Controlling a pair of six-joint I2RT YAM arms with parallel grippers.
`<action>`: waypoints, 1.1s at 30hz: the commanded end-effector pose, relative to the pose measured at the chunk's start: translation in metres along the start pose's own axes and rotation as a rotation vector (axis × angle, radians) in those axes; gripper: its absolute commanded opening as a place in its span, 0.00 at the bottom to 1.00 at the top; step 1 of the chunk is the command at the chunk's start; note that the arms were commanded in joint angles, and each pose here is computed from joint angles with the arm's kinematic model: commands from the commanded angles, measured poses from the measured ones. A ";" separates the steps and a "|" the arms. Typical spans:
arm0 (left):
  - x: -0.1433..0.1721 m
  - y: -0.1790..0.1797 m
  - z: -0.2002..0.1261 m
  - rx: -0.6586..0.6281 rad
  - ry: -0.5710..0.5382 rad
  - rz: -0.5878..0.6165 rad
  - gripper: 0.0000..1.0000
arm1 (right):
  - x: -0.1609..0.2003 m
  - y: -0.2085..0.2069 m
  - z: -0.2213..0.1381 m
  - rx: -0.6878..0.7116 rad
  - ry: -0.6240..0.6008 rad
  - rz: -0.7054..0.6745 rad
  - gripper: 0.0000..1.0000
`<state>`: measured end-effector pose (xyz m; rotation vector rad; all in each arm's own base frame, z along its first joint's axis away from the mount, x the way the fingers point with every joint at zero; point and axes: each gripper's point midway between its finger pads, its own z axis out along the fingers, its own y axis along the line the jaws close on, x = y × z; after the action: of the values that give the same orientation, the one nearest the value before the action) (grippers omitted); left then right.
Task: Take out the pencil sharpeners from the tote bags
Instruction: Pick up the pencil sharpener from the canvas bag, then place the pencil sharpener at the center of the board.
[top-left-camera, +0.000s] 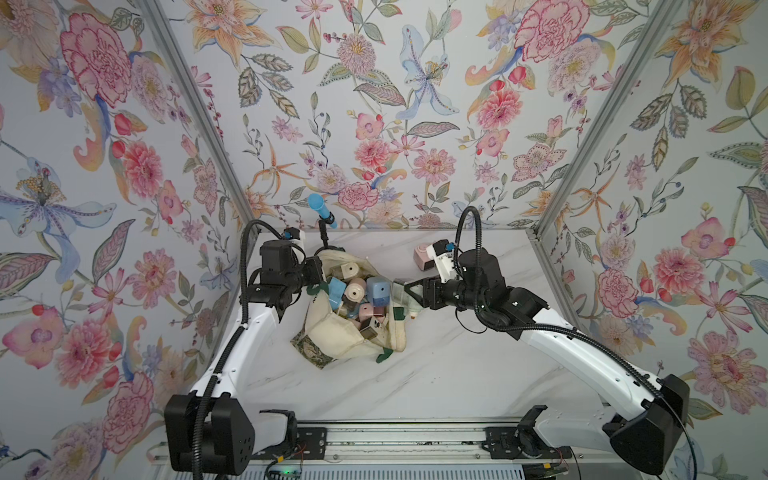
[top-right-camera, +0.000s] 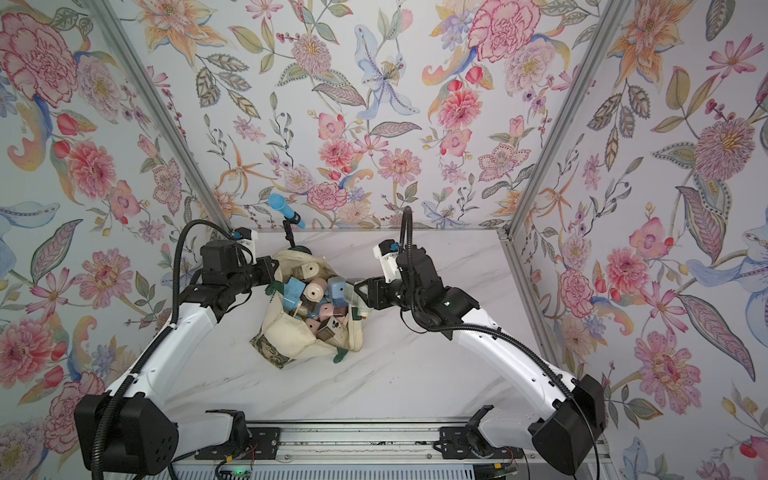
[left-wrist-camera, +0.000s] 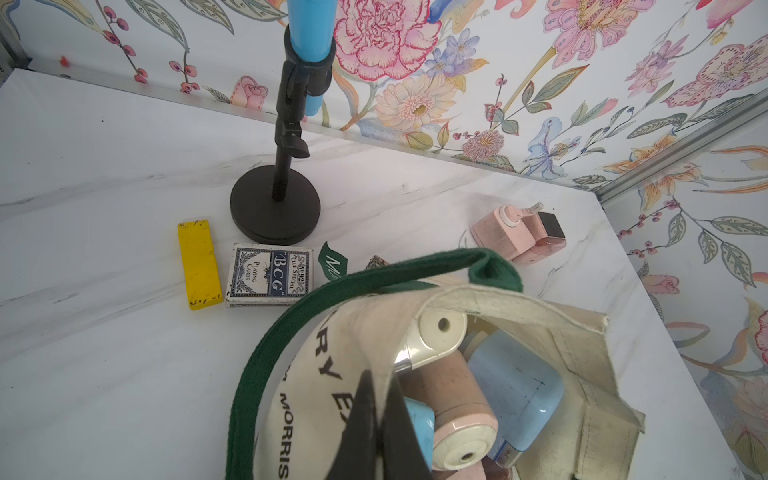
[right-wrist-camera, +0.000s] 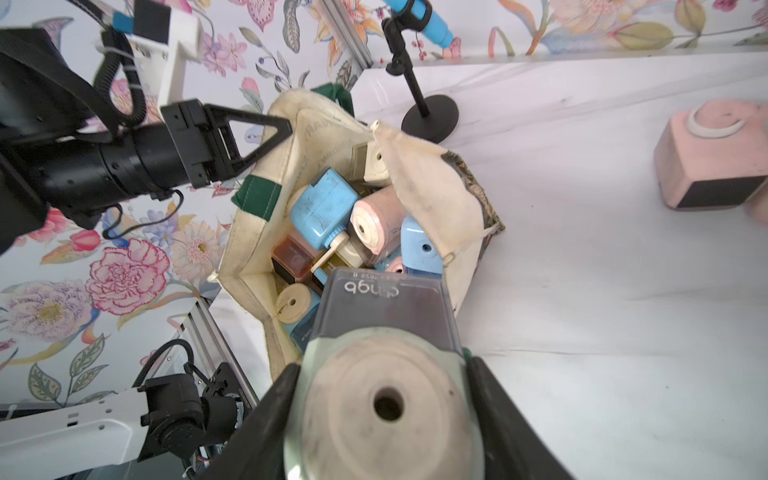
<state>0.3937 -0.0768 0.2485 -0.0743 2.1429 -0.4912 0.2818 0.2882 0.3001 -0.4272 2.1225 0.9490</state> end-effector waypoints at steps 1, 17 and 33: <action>-0.009 -0.007 -0.007 0.019 -0.035 0.025 0.00 | -0.019 -0.019 -0.027 0.040 -0.072 0.035 0.39; -0.010 -0.007 -0.008 0.021 -0.037 0.024 0.00 | -0.049 -0.252 -0.046 0.587 -0.099 0.359 0.36; -0.011 -0.007 -0.009 0.015 -0.038 0.028 0.00 | -0.046 -0.350 0.049 0.774 0.195 0.348 0.36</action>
<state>0.3936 -0.0767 0.2484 -0.0746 2.1432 -0.4908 0.5337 0.0894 0.1537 0.3167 2.5091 0.3089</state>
